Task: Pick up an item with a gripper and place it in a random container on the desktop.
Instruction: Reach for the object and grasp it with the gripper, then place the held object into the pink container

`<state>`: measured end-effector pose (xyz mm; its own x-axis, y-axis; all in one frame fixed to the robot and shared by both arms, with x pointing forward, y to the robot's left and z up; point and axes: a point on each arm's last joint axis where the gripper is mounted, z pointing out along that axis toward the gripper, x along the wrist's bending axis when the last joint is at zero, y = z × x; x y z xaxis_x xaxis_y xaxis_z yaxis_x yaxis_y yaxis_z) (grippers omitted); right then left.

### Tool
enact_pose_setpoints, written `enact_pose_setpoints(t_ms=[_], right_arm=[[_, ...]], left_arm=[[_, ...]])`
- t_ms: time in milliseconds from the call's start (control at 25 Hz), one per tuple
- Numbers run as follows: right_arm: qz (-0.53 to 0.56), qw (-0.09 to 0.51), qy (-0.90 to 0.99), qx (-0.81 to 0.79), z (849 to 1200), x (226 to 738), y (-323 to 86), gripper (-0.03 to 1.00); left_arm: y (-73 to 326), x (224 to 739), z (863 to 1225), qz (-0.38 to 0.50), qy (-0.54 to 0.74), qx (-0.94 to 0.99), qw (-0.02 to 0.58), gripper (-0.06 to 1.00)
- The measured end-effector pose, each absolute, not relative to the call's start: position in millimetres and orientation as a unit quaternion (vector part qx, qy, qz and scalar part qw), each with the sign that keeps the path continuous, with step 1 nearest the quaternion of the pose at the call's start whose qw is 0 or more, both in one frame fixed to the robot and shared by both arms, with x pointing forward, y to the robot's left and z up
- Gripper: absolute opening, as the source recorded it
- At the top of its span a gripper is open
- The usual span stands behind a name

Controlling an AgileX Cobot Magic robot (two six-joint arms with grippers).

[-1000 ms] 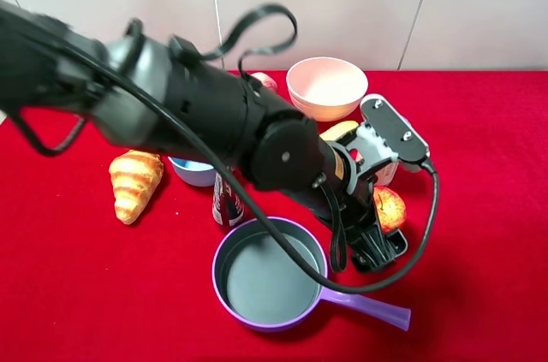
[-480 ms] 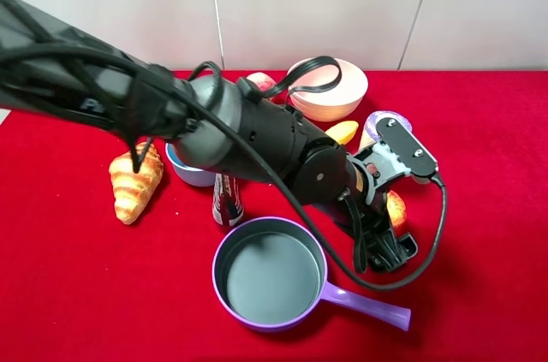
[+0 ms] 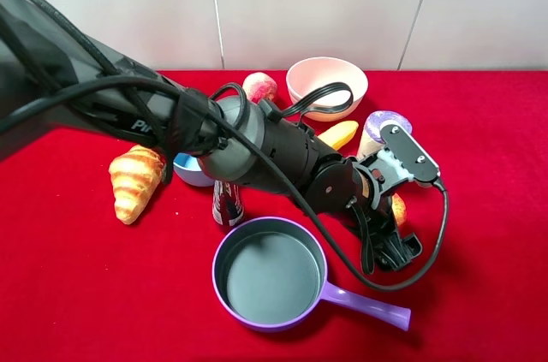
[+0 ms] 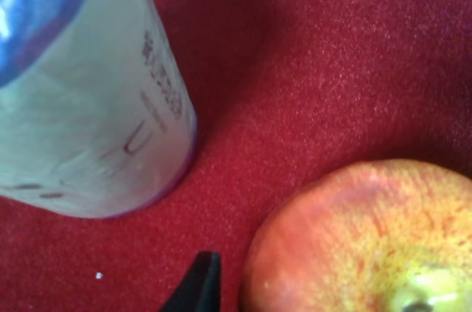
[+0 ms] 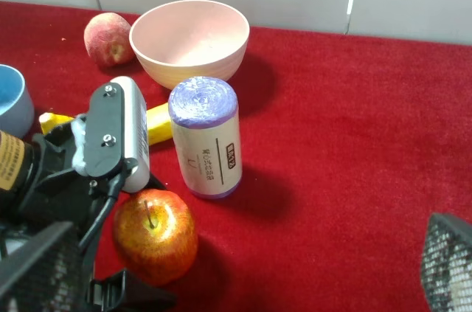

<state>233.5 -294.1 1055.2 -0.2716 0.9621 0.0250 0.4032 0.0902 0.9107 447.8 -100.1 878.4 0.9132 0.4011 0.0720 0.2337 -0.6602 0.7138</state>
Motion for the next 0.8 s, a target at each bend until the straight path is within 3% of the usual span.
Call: enact_pose_setpoints(t_ms=[320,640,800], right_arm=[[0.438,0.319,0.666,0.512,1055.2,233.5,-294.1,0.69],[0.438,0.319,0.666,0.512,1055.2,233.5,-294.1,0.69],[0.438,0.319,0.666,0.512,1055.2,233.5,-294.1,0.69]], left_arm=[[-101.2,448.8,879.9,0.117,0.175,0.9,0.382,0.97],[-100.8,448.3,879.3,0.114,0.175,0.903,0.376,0.71],[-100.5,448.0,878.9,0.112,0.175,0.904,0.373,0.71]])
